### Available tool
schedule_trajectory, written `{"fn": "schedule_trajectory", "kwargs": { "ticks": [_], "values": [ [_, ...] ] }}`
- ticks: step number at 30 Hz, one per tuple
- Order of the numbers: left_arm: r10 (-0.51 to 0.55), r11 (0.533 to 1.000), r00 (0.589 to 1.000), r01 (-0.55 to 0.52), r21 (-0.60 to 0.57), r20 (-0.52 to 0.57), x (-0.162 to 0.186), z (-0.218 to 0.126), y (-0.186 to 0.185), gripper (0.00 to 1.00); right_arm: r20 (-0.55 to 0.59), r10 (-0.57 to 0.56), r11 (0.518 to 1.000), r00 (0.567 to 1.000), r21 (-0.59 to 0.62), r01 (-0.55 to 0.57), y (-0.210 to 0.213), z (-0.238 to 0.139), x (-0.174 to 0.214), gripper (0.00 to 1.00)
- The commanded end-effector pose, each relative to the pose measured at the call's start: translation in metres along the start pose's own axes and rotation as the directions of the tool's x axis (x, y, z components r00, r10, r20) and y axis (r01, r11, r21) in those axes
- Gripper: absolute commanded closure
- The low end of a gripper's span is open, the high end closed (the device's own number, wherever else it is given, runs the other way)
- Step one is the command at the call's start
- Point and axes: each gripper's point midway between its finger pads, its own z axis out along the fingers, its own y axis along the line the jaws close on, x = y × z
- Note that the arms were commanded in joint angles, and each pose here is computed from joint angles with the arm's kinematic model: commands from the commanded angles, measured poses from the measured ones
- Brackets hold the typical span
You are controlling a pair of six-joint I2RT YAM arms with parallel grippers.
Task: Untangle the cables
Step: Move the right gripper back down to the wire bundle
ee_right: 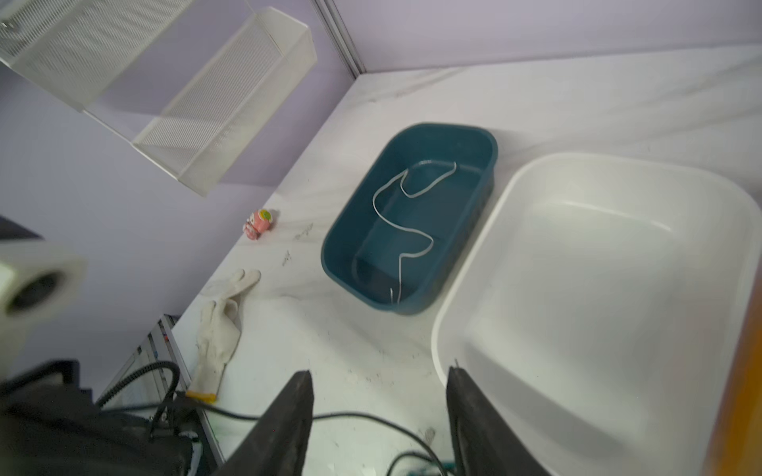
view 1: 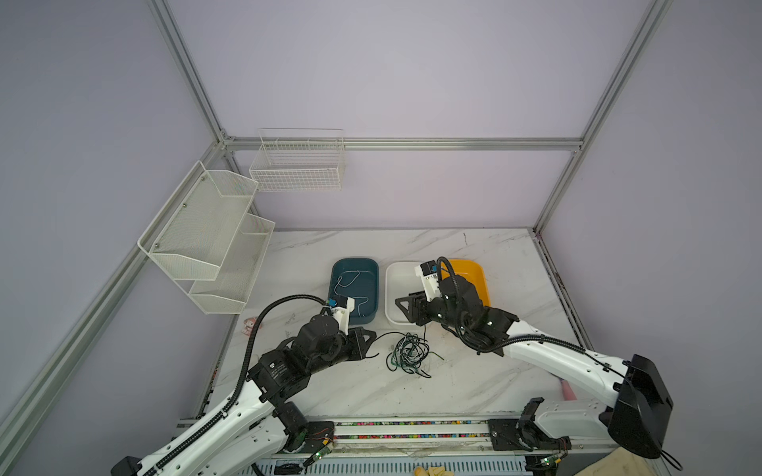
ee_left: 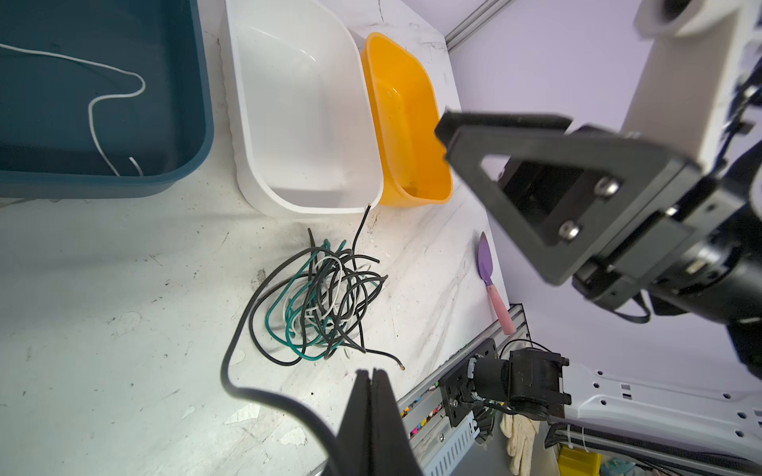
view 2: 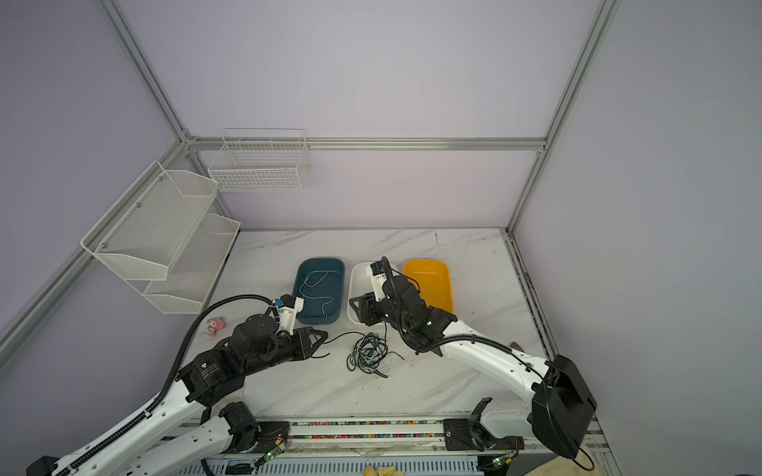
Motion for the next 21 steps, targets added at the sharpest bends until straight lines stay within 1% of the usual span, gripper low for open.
{"fn": "schedule_trajectory", "kwargs": {
  "ticks": [1, 4, 8, 11, 14, 16, 21],
  "values": [
    [0.013, 0.98, 0.993, -0.036, 0.196, 0.119, -0.048, -0.034, -0.071, 1.0, 0.057, 0.036, 0.998, 0.998, -0.059, -0.033, 0.007, -0.018, 0.009, 0.44],
    [0.022, 0.968, 0.989, -0.057, 0.243, 0.147, -0.063, -0.046, -0.095, 1.0, 0.047, 0.059, 0.997, 0.997, -0.054, -0.057, 0.004, -0.023, 0.028, 0.44],
    [0.031, 0.956, 0.985, -0.078, 0.284, 0.167, -0.079, -0.055, -0.119, 1.0, 0.026, 0.088, 0.994, 0.996, -0.071, -0.086, 0.011, -0.018, 0.047, 0.44],
    [0.031, 0.948, 0.983, -0.086, 0.305, 0.182, -0.088, -0.06, -0.132, 1.0, 0.001, 0.094, 0.994, 0.996, -0.049, -0.094, 0.014, -0.008, 0.058, 0.47],
    [0.032, 0.94, 0.98, -0.096, 0.326, 0.196, -0.097, -0.064, -0.146, 1.0, -0.019, 0.122, 0.992, 0.992, -0.037, -0.123, 0.011, 0.001, 0.07, 0.51],
    [0.036, 0.933, 0.979, -0.105, 0.344, 0.203, -0.102, -0.067, -0.156, 1.0, -0.023, 0.137, 0.99, 0.99, -0.036, -0.138, 0.01, 0.004, 0.076, 0.54],
    [0.058, 0.909, 0.969, -0.151, 0.39, 0.24, -0.117, -0.083, -0.184, 1.0, -0.01, 0.148, 0.988, 0.989, -0.038, -0.148, 0.009, 0.002, 0.081, 0.54]
  ]
}}
